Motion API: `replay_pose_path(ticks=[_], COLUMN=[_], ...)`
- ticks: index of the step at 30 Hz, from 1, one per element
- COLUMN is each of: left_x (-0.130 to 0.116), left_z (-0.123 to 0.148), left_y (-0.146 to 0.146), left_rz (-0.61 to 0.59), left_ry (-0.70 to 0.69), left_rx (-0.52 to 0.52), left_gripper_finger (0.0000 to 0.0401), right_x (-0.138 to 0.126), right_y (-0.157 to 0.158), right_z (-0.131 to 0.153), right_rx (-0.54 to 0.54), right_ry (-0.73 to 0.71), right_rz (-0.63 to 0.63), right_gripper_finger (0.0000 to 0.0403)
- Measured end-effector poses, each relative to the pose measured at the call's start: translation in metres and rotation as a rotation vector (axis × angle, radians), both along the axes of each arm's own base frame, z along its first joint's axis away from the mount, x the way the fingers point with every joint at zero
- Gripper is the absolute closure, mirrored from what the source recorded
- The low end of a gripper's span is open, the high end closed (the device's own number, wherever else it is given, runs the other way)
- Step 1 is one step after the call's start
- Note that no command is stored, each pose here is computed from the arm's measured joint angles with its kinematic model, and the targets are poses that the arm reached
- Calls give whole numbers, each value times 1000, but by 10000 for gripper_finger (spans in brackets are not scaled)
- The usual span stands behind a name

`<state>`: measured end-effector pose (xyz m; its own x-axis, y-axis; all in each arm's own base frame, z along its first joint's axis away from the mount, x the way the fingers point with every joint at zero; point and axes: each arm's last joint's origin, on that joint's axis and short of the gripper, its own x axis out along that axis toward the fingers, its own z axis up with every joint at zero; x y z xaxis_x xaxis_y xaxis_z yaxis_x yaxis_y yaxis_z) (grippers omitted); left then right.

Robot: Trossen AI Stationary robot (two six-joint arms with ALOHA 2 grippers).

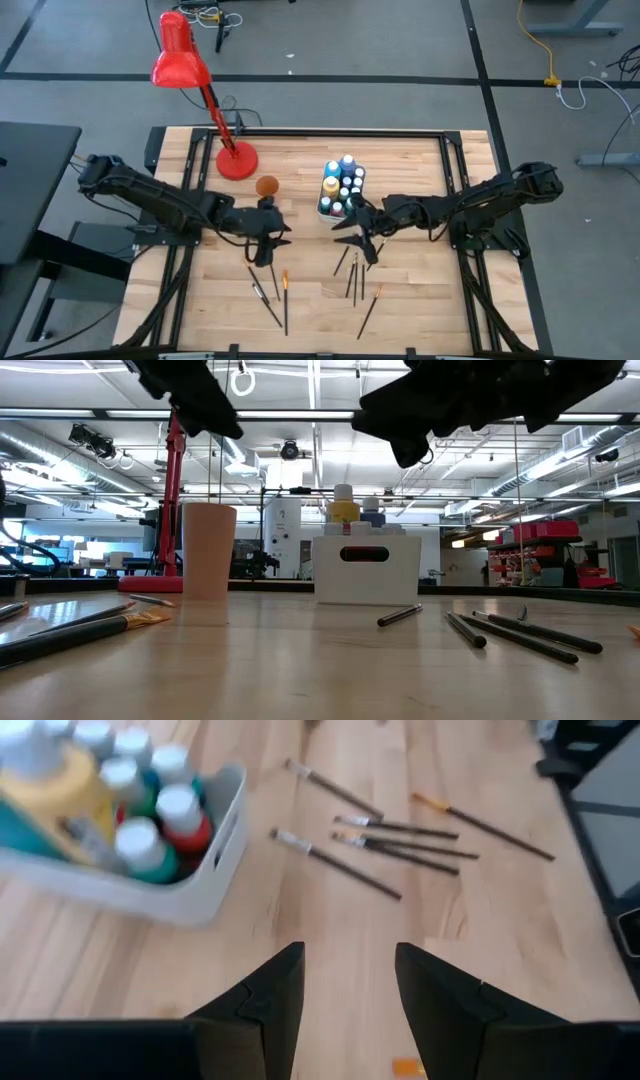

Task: Pick & Place Paint Supplies
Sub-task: Put the yellow paint brush into the orange cup

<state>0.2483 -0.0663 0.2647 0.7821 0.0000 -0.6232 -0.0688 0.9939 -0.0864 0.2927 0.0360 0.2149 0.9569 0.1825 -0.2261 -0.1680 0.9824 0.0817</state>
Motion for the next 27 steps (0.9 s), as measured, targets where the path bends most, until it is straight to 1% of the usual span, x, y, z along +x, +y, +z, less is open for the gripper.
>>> replay_pose_path(ticks=[3,7,10,12,14,19,21,24,27], left_x=[-1,3,2,2,2,11,14,20,25], left_z=[-5,-4,-8,-11,-17,-33,-43,-58,-75], left_y=[-9,-22,-30,-35,-37,-39,-38,-41,-46], left_rz=[43,101,114,89,101,290,358,405,420], left_ry=[21,-13,8,39,72,90,133,211,306], left_rx=[-47,-188,-271,-288,-287,-350,-380,-457,-511], left_gripper_finger=[234,234,234,234,234,234,234,234,234], right_x=[-1,-2,-3,-4,-4,-4,-4,-4,-4], right_y=[6,14,19,22,24,24,24,24,24], right_z=[0,0,0,0,0,0,-1,-1,-2], right_rx=[2,14,6,-15,-45,-73,-74,-75,-76], right_ry=[0,4,4,-1,-7,-11,-10,-3,2], right_rz=[19,42,62,77,91,98,97,97,98], right_gripper_finger=[246,246,246,246,246,246,246,246,246])
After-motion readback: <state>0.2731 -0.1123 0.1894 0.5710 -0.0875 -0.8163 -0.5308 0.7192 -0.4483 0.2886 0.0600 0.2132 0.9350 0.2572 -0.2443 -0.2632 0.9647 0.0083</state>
